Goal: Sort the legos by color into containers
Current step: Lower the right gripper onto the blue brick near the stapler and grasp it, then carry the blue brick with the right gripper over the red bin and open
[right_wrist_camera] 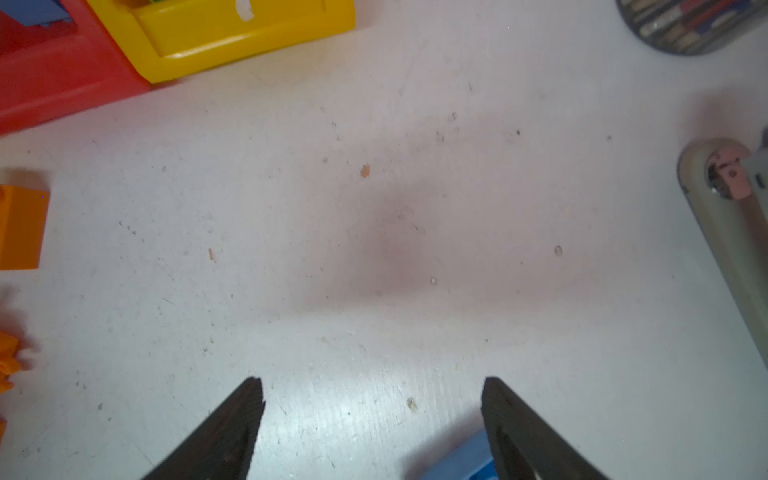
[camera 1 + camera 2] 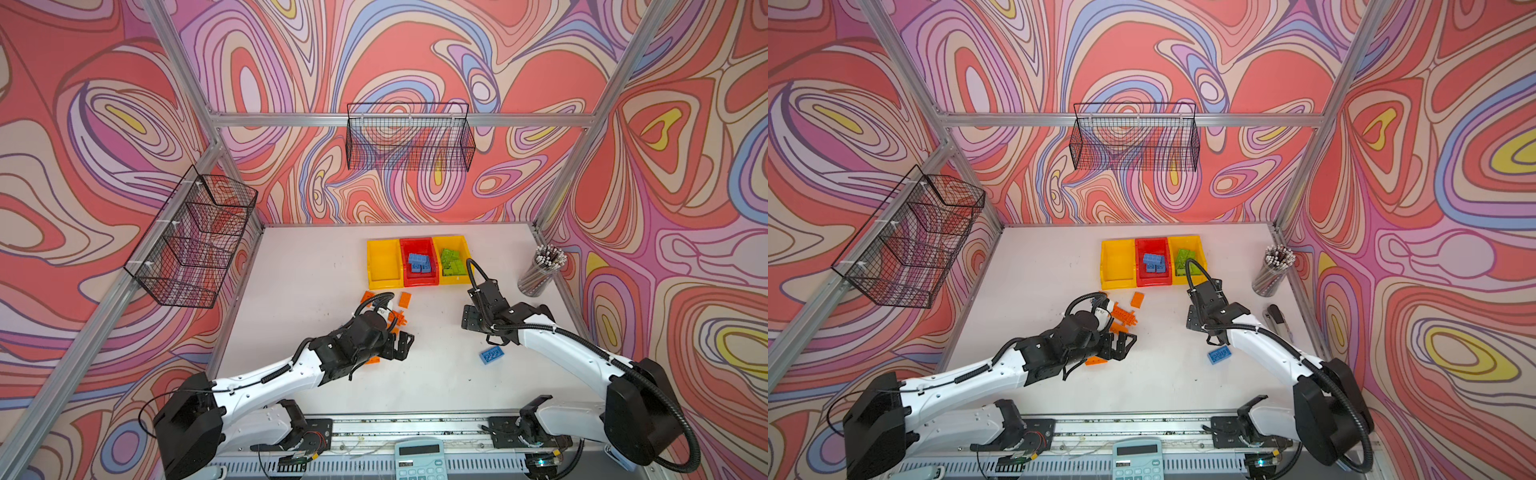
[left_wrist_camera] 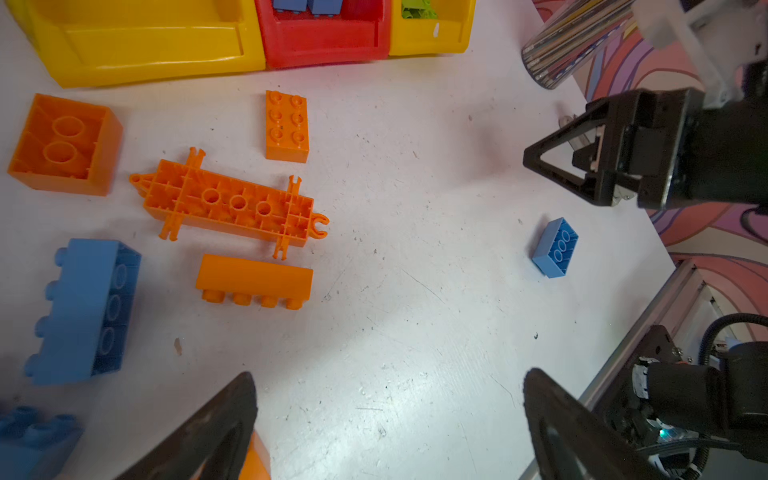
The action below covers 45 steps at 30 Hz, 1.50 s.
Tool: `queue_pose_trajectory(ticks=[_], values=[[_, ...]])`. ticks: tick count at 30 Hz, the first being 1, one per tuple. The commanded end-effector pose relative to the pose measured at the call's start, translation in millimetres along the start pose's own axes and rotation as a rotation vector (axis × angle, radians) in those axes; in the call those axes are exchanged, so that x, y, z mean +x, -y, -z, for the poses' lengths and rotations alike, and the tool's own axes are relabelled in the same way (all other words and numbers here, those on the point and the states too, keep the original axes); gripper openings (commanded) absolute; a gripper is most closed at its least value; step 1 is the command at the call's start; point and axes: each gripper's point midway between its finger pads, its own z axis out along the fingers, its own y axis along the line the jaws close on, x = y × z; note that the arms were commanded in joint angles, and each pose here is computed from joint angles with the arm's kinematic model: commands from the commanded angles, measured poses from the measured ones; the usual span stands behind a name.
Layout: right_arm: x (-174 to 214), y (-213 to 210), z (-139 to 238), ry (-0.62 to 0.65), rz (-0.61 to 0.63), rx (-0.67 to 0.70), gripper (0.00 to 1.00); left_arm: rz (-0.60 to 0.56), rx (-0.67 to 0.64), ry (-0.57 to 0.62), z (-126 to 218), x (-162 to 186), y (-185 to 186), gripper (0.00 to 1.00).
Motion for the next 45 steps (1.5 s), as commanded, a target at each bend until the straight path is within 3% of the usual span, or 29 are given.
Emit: queue_pose_trajectory(ticks=[1,9,28,31,35,40,45], values=[[28,20,3,-0.031,-0.14,0.015,0.85,0.016,0.067,0.0,-5,-3,17,1.0],[53,47,16,-0.011,-0.287,0.016,0.84,0.007,0.081,-0.016,-13,-1,23,1.0],[73,41,-12,-0.084,-0.313,0.019,0.8,-0.04,0.059,-0.044,-28,5,19,1.0],[71,34,-17,-0.089,-0.302,0.004,0.73,-0.041,0.045,-0.046,-28,6,16,1.0],[67,30,-22,-0.096,-0.268,0.014,0.54,-0.039,0.031,-0.049,-29,9,12,1.0],[60,27,-26,-0.1,-0.226,0.037,0.38,-0.035,0.023,-0.047,-29,10,10,1.0],[34,11,-18,-0.057,-0.195,-0.001,0.29,-0.039,0.001,-0.047,-26,8,6,1.0]])
